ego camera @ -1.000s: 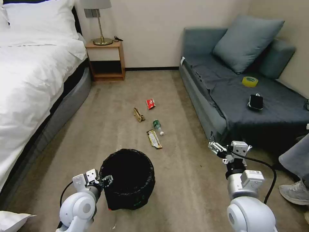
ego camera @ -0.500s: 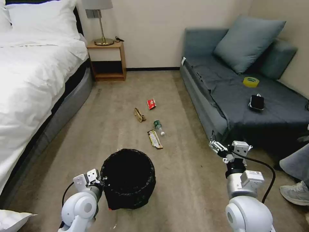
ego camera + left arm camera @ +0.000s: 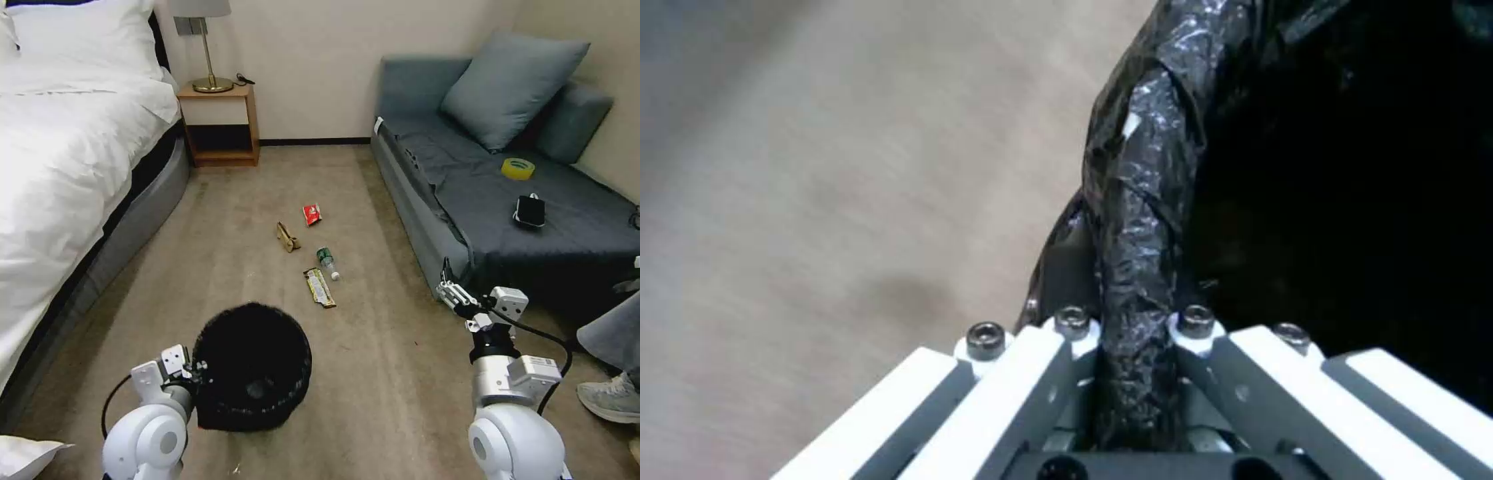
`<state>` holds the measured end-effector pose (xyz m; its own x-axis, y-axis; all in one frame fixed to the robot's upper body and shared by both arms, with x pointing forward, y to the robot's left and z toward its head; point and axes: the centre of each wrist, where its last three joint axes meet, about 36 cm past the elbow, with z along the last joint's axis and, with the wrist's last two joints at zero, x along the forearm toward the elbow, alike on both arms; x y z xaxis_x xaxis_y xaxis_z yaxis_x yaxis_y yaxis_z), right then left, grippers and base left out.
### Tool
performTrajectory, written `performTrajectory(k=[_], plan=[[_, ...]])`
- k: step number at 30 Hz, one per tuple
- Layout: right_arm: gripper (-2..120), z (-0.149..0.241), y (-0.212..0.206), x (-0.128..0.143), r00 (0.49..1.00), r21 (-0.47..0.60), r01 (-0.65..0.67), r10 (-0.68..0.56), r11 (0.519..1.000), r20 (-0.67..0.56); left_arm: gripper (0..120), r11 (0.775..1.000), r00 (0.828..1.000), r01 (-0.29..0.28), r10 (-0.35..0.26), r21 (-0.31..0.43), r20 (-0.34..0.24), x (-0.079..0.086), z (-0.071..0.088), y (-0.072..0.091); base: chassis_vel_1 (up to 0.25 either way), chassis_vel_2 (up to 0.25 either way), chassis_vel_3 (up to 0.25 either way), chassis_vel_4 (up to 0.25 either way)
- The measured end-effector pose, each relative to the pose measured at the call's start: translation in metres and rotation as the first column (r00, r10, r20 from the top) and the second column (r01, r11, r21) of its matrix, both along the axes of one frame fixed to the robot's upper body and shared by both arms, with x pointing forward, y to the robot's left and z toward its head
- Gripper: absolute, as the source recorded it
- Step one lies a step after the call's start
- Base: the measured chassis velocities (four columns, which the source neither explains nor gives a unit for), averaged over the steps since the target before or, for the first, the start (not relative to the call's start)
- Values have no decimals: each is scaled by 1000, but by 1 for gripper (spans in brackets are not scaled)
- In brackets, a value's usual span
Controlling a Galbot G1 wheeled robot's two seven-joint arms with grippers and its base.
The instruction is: Pick up the trash bin, then pick up the garbage on the floor and place it into the trash bin.
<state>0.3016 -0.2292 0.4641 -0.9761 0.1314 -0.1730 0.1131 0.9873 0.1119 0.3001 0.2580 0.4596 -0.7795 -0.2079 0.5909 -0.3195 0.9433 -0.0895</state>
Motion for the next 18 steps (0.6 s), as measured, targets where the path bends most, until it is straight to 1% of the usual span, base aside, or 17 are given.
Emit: performTrajectory(k=[1,2,3,7,18], plan=[[100,1,0,-1,1000,7,-4,4,1000,4,2,999,1000,-9,9,41,12,-3,4,1,0,0,0,0],[100,1,0,-1,1000,7,-4,4,1000,4,2,999,1000,-9,9,41,12,-3,4,1,0,0,0,0],[100,1,0,-1,1000,15,-9,9,1000,8,2,997,1000,-15,13,73,23,-6,8,2,0,0,0,0],[100,0,-1,-2,999,34,-29,28,999,32,2,990,999,-38,33,136,40,-14,16,6,0,0,0,0],[100,-4,0,-6,996,31,-73,72,997,46,2,988,997,-59,50,143,66,-18,20,7,0,0,0,0]])
